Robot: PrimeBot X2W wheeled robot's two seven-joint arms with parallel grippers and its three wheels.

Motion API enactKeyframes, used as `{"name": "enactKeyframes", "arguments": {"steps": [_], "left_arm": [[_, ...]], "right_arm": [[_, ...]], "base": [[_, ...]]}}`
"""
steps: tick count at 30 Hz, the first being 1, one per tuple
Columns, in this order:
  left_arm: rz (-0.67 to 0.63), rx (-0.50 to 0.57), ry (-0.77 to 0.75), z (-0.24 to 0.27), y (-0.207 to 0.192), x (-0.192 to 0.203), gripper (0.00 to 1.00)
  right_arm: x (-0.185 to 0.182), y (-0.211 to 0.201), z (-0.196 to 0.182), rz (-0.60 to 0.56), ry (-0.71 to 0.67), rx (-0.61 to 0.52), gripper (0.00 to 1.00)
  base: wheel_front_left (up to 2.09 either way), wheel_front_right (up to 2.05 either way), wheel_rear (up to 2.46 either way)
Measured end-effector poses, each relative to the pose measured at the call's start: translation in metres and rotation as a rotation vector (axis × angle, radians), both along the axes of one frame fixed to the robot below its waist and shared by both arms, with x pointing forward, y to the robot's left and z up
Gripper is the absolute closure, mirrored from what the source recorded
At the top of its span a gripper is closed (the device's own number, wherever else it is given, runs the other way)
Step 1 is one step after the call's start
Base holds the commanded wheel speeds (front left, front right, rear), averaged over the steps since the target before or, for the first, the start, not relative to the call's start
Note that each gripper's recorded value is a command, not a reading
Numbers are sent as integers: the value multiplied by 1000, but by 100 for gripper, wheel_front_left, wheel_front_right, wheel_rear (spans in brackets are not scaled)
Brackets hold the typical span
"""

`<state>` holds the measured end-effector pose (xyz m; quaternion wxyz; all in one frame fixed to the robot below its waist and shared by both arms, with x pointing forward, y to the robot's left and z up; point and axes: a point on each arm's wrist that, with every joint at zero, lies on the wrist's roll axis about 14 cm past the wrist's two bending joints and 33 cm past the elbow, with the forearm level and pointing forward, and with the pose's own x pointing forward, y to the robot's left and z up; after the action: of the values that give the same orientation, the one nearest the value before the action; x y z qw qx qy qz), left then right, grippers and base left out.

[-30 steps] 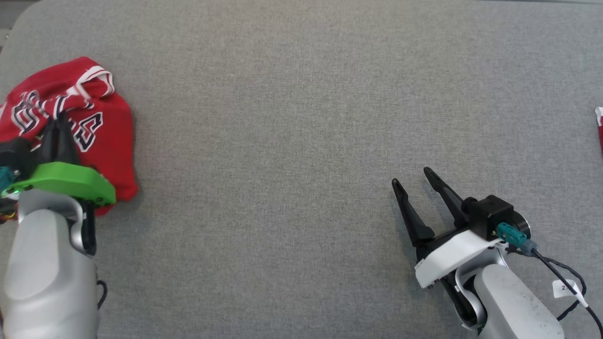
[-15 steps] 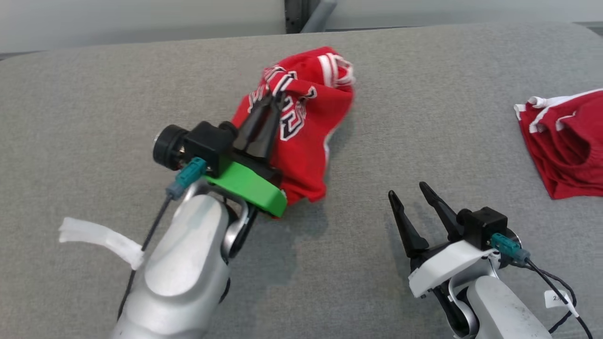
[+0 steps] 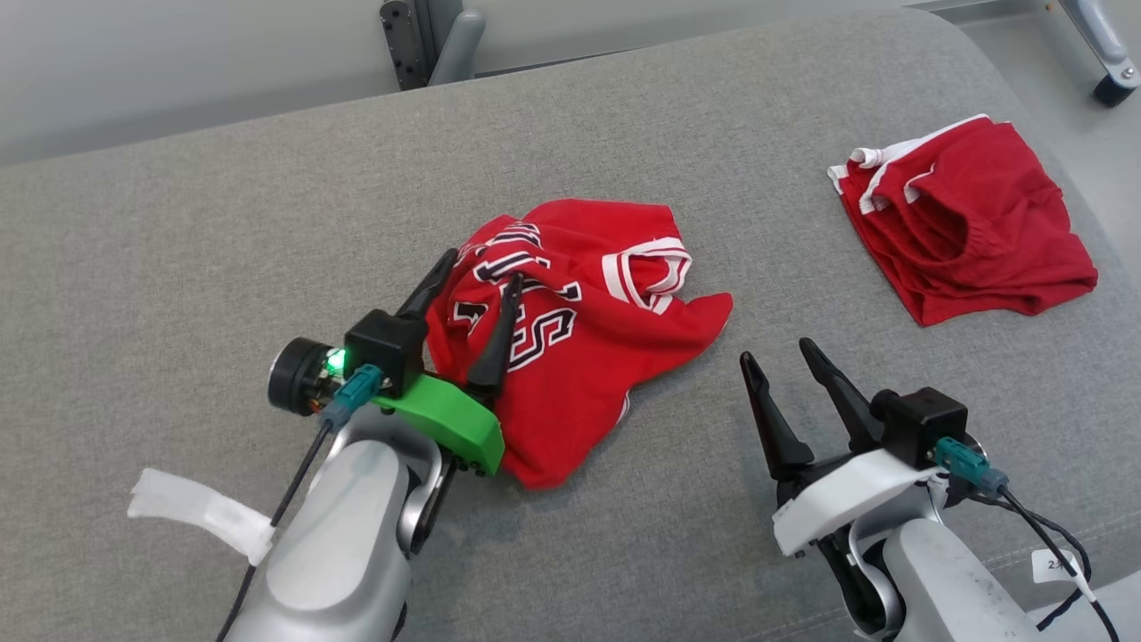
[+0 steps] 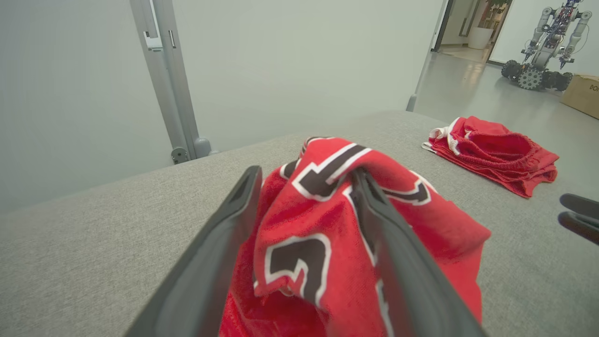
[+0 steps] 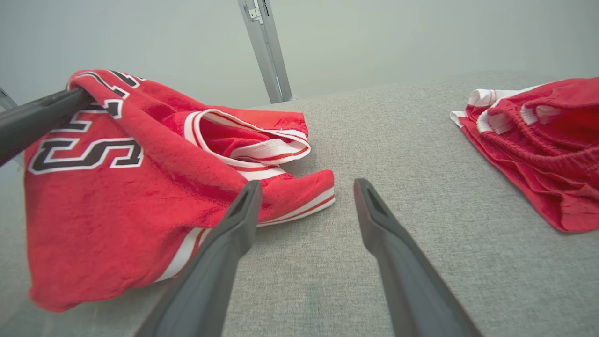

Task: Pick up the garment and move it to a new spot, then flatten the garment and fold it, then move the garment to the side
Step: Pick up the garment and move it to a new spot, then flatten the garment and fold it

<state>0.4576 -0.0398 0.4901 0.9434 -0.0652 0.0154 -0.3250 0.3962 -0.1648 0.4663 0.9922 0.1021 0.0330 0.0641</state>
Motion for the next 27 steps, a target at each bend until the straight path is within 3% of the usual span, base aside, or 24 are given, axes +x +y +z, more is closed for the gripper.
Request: {"name": "enactKeyframes", "arguments": {"steps": [10, 18, 27], "left_arm": [[304, -47, -33, 13, 91, -2, 0], [541, -7, 20, -12, 174, -62, 0], [627, 2, 65, -25, 197, -85, 0]], "right_arm": [[-4, 11, 16, 18, -46, 21, 0], [-15, 23, 23, 37, -65, 41, 0], [-20, 24, 15, 39, -42, 43, 0]], "base": [[0, 0, 0], [0, 0, 0], [0, 0, 0]]}}
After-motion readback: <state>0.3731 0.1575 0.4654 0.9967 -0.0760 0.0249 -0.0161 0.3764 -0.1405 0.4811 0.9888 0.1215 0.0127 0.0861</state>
